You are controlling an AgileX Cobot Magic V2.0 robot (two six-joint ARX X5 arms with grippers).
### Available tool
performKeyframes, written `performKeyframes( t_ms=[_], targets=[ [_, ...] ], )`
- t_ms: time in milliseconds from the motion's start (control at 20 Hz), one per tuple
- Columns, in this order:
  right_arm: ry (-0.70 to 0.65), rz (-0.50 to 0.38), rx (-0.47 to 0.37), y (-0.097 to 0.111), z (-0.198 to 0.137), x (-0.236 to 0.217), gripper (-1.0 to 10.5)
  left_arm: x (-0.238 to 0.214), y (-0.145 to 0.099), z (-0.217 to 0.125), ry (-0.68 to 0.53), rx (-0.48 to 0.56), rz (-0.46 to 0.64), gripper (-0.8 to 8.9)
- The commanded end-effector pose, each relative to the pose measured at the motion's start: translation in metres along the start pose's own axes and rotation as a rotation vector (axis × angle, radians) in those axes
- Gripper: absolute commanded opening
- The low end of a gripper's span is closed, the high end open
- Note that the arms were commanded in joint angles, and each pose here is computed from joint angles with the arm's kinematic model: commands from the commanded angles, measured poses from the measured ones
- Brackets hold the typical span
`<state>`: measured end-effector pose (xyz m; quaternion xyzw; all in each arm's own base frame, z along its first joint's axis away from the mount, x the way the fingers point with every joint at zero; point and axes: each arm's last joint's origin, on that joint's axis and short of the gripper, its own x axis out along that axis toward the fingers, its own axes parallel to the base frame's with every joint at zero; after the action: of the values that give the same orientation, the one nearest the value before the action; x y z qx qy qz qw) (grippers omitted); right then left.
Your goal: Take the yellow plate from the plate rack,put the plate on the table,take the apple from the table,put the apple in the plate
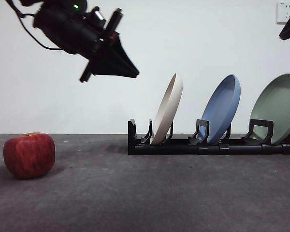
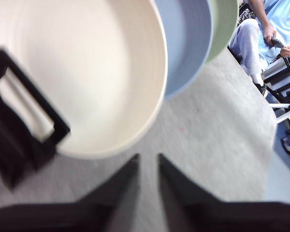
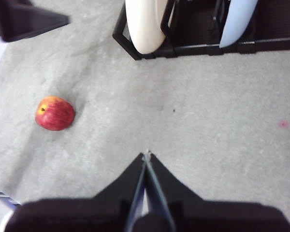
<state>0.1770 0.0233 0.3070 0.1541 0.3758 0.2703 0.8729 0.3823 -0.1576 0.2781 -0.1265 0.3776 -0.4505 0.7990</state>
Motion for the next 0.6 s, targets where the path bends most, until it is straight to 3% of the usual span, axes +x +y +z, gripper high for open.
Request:
performKeyframes(
  t_ms=[50,150,200,450,600],
  targets=[
    [-0.016,0.024,-0.026,0.003,0.004,-0.003,0.0,0.012,0.000,0.011,-0.001,0.017,0.036,3.05],
    [-0.024,0.026,-0.037,0.005,0.007,-0.005,0.0,0.021,-0.003,0.022,0.005,0.040,0.046,5.20],
    [-0.031,0.027,-0.048,0.006,0.008,-0.006,0.0,0.026,-0.006,0.027,0.013,0.057,0.040,5.81],
    [-0.055,0.044,-0.093,0.016,0.016,-0.012,0.0,0.058,-0.019,0.037,0.033,0.145,0.007,5.99],
    [-0.045,0.055,-0.097,0.018,0.016,-0.012,0.0,0.077,-0.021,0.030,0.057,0.173,0.050,5.99]
  ],
)
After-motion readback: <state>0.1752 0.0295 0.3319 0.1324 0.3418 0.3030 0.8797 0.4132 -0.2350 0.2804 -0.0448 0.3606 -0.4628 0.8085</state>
